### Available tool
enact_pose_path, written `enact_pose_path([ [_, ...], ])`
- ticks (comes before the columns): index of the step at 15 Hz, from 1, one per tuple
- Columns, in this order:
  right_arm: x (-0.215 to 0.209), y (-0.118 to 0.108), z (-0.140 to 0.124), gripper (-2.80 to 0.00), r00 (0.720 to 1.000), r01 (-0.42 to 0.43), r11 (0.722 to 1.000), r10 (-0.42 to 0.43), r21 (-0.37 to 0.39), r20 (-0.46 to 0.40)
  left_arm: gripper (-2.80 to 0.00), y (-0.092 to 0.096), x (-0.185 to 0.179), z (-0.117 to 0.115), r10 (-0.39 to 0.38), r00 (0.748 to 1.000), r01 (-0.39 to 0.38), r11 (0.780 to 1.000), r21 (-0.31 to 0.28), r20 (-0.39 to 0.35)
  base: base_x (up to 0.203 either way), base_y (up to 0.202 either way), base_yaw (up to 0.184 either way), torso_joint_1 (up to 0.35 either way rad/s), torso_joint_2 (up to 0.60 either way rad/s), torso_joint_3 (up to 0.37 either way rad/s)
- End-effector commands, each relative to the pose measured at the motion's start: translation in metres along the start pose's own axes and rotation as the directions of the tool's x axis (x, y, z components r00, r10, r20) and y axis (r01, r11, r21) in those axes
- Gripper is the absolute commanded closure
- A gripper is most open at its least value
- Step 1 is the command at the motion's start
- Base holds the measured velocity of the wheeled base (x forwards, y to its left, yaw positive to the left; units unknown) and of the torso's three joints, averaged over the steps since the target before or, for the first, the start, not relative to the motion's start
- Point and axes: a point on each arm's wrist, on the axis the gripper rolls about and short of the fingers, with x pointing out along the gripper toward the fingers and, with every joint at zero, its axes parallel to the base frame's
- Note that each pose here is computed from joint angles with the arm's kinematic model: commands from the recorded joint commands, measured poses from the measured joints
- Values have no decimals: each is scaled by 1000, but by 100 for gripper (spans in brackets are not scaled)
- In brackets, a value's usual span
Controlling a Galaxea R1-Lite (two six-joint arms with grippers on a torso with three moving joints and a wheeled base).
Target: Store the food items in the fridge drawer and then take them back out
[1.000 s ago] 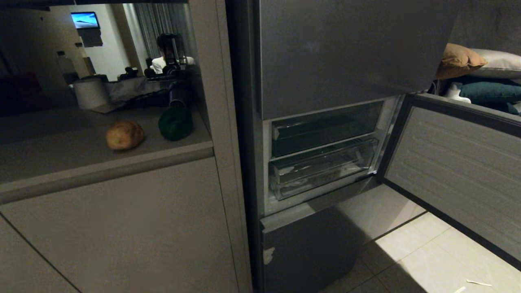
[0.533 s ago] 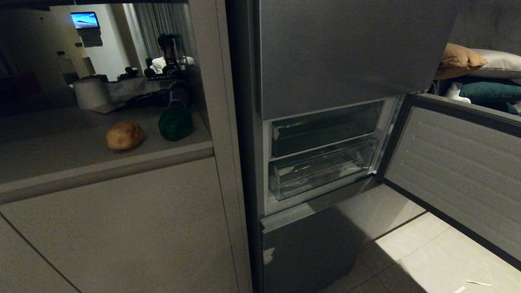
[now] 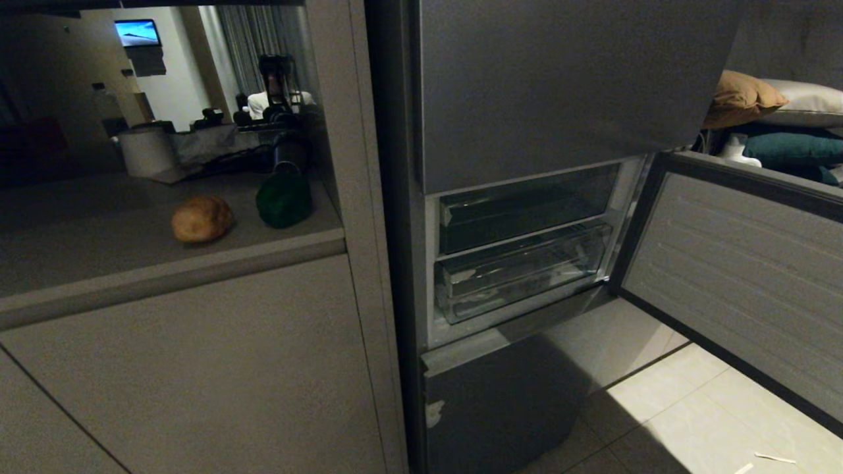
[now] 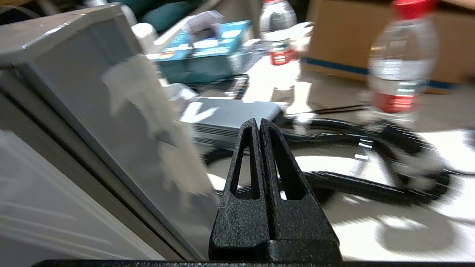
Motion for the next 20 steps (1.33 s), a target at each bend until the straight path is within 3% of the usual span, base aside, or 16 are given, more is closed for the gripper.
enact_pose_path([
  [1,21,5,-7,0,998,-59,997,59,43,-15,0,0,0,0,0,1000,0,1000,-1,-1,0,0,0,0,0,0],
  [6,50,28,-18,0,987,-152,983,157,105,-40,0,0,0,0,0,1000,0,1000,-1,-1,0,0,0,0,0,0],
  [9,56,31,-17,0,984,-171,980,175,106,-36,0,0,0,0,0,1000,0,1000,-1,-1,0,0,0,0,0,0],
  [13,64,30,-13,0,987,-157,983,159,93,-17,0,0,0,0,0,1000,0,1000,0,-1,0,0,0,0,0,0],
  [20,39,38,-11,0,990,-136,985,140,103,-29,0,0,0,0,0,1000,0,1000,-1,-1,0,0,0,0,0,0],
])
